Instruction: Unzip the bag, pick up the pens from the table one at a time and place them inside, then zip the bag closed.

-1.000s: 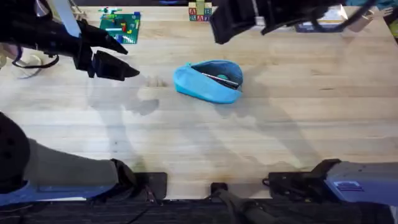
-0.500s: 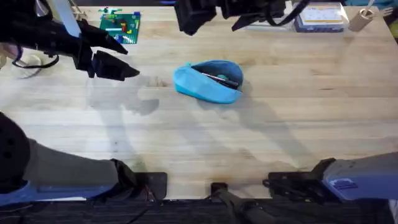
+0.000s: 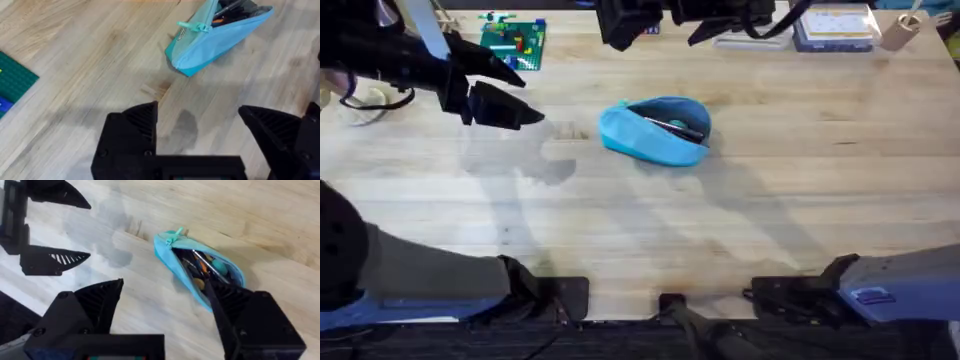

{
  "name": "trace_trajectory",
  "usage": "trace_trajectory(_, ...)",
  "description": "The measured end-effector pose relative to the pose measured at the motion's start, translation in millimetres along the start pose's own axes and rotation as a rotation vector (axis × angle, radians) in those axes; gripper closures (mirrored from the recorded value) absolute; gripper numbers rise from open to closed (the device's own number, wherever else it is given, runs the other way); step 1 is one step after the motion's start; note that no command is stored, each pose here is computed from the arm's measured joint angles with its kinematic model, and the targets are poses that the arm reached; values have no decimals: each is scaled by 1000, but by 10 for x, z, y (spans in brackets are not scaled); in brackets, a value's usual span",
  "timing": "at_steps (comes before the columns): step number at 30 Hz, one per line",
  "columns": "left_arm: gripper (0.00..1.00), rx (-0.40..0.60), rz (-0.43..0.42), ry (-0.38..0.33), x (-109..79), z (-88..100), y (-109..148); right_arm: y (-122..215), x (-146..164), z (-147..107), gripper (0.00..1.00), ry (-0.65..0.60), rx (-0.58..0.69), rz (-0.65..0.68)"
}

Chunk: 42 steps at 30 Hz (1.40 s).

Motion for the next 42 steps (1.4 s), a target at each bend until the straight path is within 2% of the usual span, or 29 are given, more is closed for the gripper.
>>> trace_trajectory(13, 4, 0, 0, 0, 0, 0, 0, -41, 103, 85, 5, 4, -59, -12)
trace_trajectory(20, 6, 0, 0, 0, 0, 0, 0, -314, 235, 67, 5, 19, -55, -88)
trace_trajectory(31, 5, 0, 0, 0, 0, 0, 0, -656, 181, 72, 5, -65, -35, -182)
trace_trajectory(42, 5, 0, 0, 0, 0, 0, 0, -1046, 153, 5, 5, -74, 31, -231)
Point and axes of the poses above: each hand's point on the last joint's axis, 136 mm out from that joint toward the fingers, its own y axis back along the fingers, its own x axis along the line the jaws close on, z = x × y, the point moved 6 cm from there along y, back along the fingers, and after that the axes turned 3 degrees about y, right-handed, at the moved point
